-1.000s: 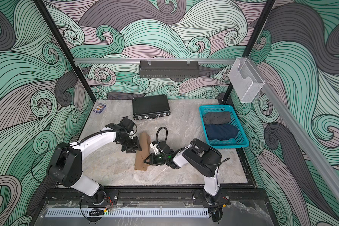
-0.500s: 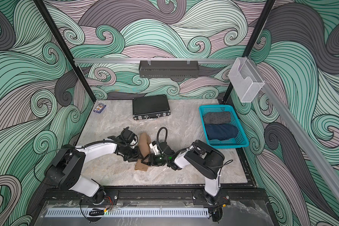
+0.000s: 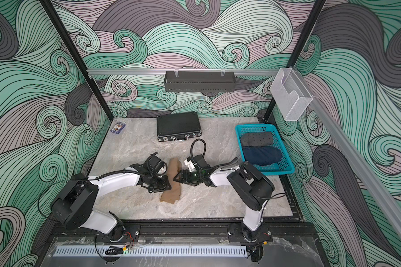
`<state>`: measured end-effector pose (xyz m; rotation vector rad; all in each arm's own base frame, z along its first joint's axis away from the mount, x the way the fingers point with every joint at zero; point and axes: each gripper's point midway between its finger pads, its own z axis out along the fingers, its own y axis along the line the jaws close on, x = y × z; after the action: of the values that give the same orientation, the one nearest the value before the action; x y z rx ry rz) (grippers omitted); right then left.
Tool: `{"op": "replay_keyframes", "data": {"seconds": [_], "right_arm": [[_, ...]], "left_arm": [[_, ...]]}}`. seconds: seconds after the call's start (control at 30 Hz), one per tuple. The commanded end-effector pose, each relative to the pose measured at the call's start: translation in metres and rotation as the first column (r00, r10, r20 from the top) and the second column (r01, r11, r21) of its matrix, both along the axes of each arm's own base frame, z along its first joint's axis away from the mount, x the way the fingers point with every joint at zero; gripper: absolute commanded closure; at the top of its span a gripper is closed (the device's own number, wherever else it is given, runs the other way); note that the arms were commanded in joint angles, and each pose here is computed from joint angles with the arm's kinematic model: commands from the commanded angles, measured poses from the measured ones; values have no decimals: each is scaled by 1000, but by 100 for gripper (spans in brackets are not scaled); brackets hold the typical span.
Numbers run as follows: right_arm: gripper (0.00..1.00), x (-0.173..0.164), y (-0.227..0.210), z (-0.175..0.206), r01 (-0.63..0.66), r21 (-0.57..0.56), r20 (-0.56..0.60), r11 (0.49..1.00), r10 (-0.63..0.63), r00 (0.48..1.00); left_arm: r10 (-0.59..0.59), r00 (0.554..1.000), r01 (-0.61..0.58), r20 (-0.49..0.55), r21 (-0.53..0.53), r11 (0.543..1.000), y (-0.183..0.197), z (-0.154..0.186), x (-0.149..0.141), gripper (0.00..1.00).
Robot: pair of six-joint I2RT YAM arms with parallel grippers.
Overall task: Roll up the skirts
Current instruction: Pick up the skirt from the center of the board.
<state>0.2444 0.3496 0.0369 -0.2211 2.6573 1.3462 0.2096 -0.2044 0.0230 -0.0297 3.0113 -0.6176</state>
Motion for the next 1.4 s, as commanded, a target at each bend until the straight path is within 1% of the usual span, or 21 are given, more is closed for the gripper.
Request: {"op": "replay_keyframes", "data": {"seconds": [0.0, 0.1, 0.2, 0.23, 0.3, 0.43, 0.5, 0.53, 0.57, 0.7, 0.8, 0.9, 0.97, 1.03, 1.1, 1.13, 1.17, 1.2, 1.23, 1.3, 1.37], "right_arm": [[26, -8, -11, -41, 22, -102, -87, 995, -31, 996], [30, -2, -1, -52, 42, -91, -101, 995, -52, 994], [40, 3, 3, -65, 74, -112, -98, 991, -85, 992], [45, 4, 4, -69, 80, -113, -97, 990, -91, 991], [60, 6, 4, -77, 97, -125, -108, 987, -110, 988], [85, 7, -5, -91, 136, -170, -99, 976, -154, 983], [97, 8, -7, -92, 155, -162, -91, 975, -171, 981], [100, 9, -7, -91, 164, -156, -89, 974, -179, 980], [100, 10, -8, -90, 180, -144, -87, 973, -194, 977], [100, 20, -12, -74, 268, -52, -70, 962, -271, 960], [100, 34, -23, -55, 365, 29, -66, 930, -363, 929], [100, 51, -40, -33, 465, 118, -65, 878, -460, 885], [100, 63, -52, -16, 520, 170, -67, 837, -517, 854], [100, 76, -66, 3, 564, 222, -55, 795, -567, 822], [100, 87, -81, 21, 602, 234, -42, 763, -611, 791], [100, 94, -91, 31, 625, 234, -29, 745, -637, 770], [100, 101, -100, 46, 641, 247, -6, 726, -661, 750], [100, 105, -108, 59, 654, 252, 14, 713, -679, 734], [100, 112, -121, 73, 680, 251, 34, 688, -709, 705], [100, 123, -149, 104, 731, 266, 75, 629, -769, 635], [100, 131, -189, 132, 801, 273, 102, 533, -844, 526]], "left_arm": [[-18, 997, 26, -74, 98, 995, 19, -20, -25, 66], [-12, 997, 19, -70, 94, 995, 20, -21, -26, 66], [-7, 998, 13, -68, 97, 995, 21, -21, -26, 67], [-3, 998, 10, -65, 100, 995, 22, -21, -26, 67], [7, 998, -1, -59, 102, 995, 23, -21, -25, 68], [36, 998, -30, -47, 118, 993, 27, -21, -24, 68], [69, 997, -64, -34, 128, 990, 31, -18, -22, 65], [90, 996, -86, -23, 143, 986, 35, -17, -20, 63], [116, 993, -113, -10, 160, 981, 39, -14, -18, 60], [182, 980, -196, 85, 191, 962, 52, 24, -6, 54], [211, 965, -239, 154, 192, 952, 61, 60, 0, 52], [176, 953, -220, 245, 165, 962, 61, 101, 10, 51], [99, 945, -152, 310, 152, 977, 57, 130, 17, 51], [46, 934, -120, 355, 188, 975, 63, 159, 22, 50], [-29, 923, -68, 383, 239, 969, 67, 178, 23, 50], [-57, 919, -55, 390, 271, 961, 72, 185, 24, 50], [-63, 915, -70, 399, 310, 948, 79, 191, 25, 50], [-74, 912, -74, 403, 339, 938, 85, 192, 26, 50], [-97, 908, -61, 407, 359, 931, 87, 191, 27, 50], [-136, 902, -37, 409, 389, 921, 89, 184, 28, 50], [-142, 902, -37, 407, 401, 915, 91, 173, 28, 50]]}}
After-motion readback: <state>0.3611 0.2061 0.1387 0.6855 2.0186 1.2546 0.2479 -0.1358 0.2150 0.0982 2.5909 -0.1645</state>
